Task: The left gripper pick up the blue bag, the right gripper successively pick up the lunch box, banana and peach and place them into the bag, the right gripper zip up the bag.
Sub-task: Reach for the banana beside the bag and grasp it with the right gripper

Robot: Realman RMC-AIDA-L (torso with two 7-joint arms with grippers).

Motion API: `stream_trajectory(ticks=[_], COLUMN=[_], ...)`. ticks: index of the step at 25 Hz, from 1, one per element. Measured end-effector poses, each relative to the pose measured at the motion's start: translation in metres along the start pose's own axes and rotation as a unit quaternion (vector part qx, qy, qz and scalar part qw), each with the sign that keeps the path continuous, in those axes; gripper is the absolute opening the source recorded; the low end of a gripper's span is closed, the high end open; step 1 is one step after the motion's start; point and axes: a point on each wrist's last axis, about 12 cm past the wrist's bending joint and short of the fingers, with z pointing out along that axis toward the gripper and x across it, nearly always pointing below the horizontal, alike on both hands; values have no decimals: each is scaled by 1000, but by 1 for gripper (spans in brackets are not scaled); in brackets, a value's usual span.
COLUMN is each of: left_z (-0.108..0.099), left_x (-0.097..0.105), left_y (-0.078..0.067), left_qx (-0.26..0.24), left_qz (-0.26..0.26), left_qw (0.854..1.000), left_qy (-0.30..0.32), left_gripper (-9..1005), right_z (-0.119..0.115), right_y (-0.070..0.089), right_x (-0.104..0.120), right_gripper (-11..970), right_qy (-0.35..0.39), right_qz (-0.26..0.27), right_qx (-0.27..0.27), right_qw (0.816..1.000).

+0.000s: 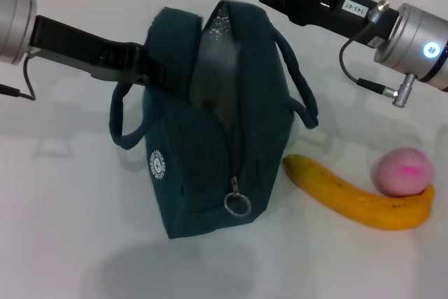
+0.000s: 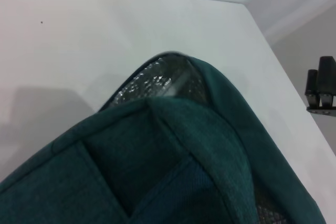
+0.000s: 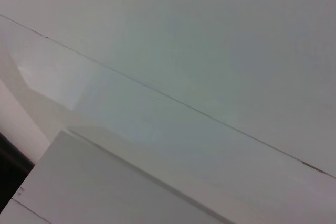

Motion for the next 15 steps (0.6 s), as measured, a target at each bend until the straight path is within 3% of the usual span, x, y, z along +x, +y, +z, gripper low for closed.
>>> stream_trajectory(ticks=[7, 15], left_z=[-1, -4], left_x=[4, 11], left_y=[2, 8], left_qx=[0, 3], left_qz=[2, 1], left_qw=[1000, 1000], left_qy=[0, -12], left_gripper=[34, 34], right_z=[-15, -72], right_y=[6, 12], right_x=[-10, -21], right_gripper=[493, 681], right_qy=[-11, 10], right_qz=[-27, -112], right_qx=[-17, 23], right_qw=[999, 993])
